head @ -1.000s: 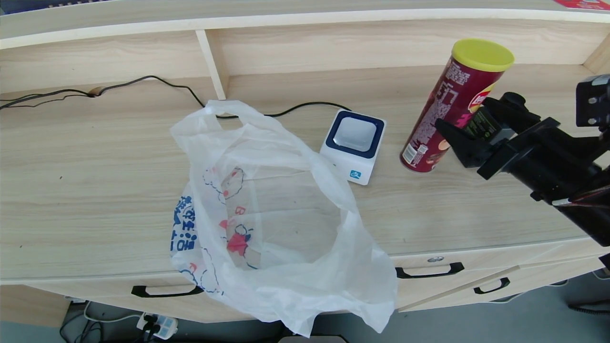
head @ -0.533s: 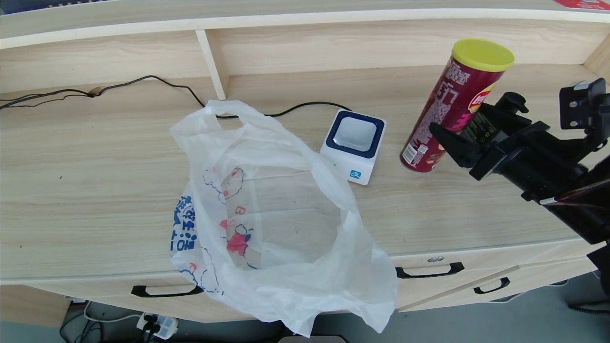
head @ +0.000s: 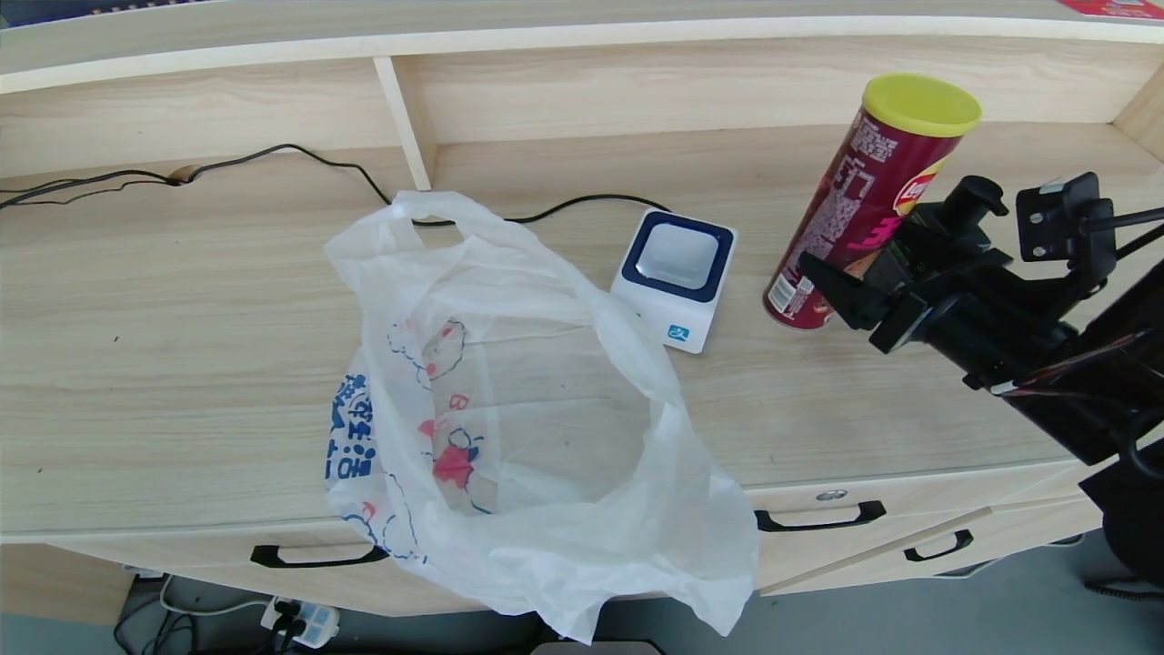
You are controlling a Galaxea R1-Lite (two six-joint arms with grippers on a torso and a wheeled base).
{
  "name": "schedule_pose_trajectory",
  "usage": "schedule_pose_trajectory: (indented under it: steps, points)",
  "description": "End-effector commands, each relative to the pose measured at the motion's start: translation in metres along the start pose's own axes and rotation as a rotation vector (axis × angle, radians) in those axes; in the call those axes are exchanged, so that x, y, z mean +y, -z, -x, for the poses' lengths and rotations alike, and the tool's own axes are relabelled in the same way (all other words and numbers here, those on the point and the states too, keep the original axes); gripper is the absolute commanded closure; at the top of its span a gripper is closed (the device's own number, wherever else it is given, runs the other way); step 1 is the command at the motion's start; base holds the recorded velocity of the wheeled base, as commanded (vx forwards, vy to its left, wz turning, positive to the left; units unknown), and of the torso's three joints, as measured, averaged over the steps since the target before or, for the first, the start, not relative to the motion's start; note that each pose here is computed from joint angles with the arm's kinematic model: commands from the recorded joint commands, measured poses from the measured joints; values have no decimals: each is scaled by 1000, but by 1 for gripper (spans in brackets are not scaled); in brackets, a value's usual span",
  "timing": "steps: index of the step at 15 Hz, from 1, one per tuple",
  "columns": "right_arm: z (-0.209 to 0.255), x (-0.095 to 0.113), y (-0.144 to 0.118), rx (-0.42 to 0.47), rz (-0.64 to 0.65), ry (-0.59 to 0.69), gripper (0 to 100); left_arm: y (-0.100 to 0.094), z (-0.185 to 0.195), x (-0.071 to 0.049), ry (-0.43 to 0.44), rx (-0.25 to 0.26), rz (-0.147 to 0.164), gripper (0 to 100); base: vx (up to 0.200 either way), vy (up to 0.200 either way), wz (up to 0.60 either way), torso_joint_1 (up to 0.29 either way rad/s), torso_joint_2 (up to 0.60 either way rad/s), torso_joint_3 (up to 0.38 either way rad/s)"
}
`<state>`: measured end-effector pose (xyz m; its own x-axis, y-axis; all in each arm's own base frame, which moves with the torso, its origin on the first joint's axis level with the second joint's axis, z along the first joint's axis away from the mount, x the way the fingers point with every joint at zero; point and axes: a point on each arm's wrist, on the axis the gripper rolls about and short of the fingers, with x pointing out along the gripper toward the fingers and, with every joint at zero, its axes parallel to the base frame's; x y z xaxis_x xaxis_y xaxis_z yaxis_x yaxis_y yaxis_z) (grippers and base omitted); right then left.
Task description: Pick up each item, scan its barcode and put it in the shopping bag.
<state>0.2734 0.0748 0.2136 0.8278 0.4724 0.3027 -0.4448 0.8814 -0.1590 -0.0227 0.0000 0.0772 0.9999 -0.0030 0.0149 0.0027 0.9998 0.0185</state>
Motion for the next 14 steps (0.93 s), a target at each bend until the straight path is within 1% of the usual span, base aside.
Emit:
schedule_pose_trajectory:
  steps: [1,3,6,8,9,14]
  points:
    - [-5,-1,4,4,-1,0,0,0,0,0,0,-2,0,0,0,0,0,0,0,0]
    - [-8,-2,5,1,-2,1,0,0,0,0,0,0,0,0,0,0,0,0,0,0]
    - [-16,-7,13,13,-23,10,0,0,0,0,0,0,0,0,0,0,0,0,0,0]
    - [-21,-11,13,4,-27,43,0,0,0,0,0,0,0,0,0,0,0,0,0,0]
    - [-28,-13,13,-7,-45,82,0,0,0,0,0,0,0,0,0,0,0,0,0,0]
    - [-33,-13,13,-18,-51,81,0,0,0,0,0,0,0,0,0,0,0,0,0,0]
